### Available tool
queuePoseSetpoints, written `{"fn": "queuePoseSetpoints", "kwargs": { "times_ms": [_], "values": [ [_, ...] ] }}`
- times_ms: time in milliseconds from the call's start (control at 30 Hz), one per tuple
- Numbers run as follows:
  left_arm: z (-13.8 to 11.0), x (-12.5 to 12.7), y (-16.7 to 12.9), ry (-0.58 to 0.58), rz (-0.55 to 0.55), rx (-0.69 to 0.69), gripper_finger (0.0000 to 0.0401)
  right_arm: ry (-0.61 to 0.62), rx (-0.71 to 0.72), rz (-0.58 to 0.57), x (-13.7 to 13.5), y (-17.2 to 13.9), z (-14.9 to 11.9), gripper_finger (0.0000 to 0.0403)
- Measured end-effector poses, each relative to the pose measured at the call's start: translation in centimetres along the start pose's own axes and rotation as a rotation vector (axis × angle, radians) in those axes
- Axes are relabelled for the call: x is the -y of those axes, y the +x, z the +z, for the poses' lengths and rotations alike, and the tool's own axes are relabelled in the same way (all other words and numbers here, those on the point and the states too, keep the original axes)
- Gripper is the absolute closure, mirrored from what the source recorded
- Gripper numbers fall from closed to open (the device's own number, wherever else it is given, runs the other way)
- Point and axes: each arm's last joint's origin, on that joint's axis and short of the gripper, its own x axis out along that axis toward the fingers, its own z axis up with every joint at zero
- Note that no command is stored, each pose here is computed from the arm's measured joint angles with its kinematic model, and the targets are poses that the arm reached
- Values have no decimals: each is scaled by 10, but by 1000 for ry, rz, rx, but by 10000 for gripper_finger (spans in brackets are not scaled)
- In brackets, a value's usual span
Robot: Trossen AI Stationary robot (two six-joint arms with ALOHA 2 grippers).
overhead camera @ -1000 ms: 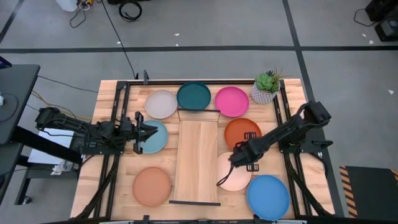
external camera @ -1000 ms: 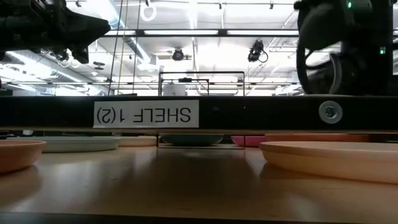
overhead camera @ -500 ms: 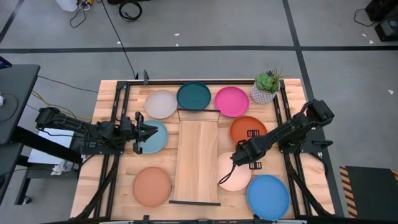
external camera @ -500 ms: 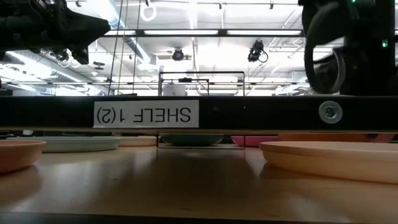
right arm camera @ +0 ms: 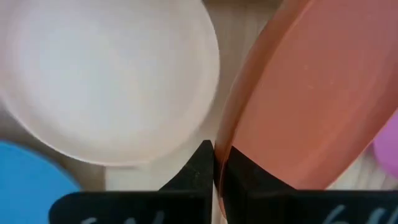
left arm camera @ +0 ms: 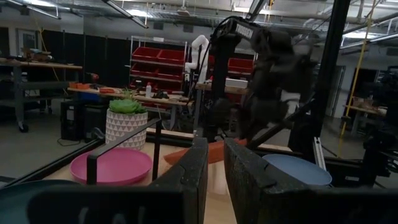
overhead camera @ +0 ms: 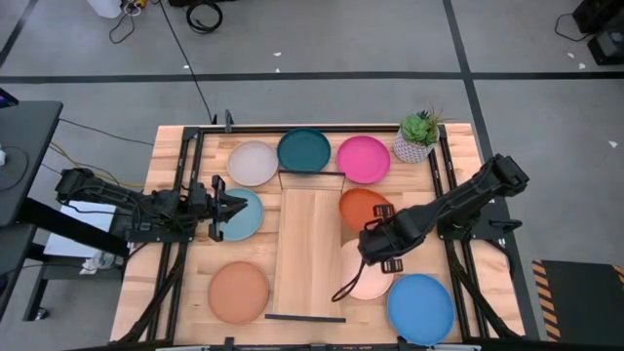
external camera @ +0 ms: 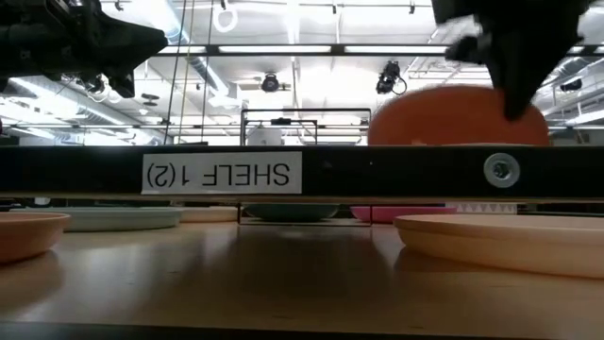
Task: Place and stack plates onto a shelf
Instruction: Put the orange plate on the shelf
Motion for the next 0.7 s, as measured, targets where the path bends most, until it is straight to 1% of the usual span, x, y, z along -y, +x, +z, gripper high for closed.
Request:
{"fn": "queuePoseSetpoints", "kwargs": {
  "times_ms": [67,133,267,333,400,467,533,600,700],
  "values": [
    [0,0,0,0,0,0,344,-51,63,-15,-2,-7,6,386],
    [0,0,0,1,0,-1,344,-133,177,-43,-6,-9,15,386],
    [0,0,0,28,1,-5,344,-360,377,-87,-10,-8,34,386],
    [-1,0,0,17,1,-9,344,-465,454,-121,-10,-6,41,386],
    [-3,0,0,-23,3,-30,344,-524,514,-163,-7,-5,48,386],
    [-7,-1,0,-62,7,-66,344,-546,536,-183,-1,-1,52,386],
    [-11,-1,-1,-94,14,-104,344,-548,519,-194,5,7,56,386],
    [-13,-1,-1,-118,20,-129,344,-551,478,-200,8,20,62,386],
    [-14,0,1,-134,38,-214,344,-601,388,-204,8,43,68,386]
  ]
}}
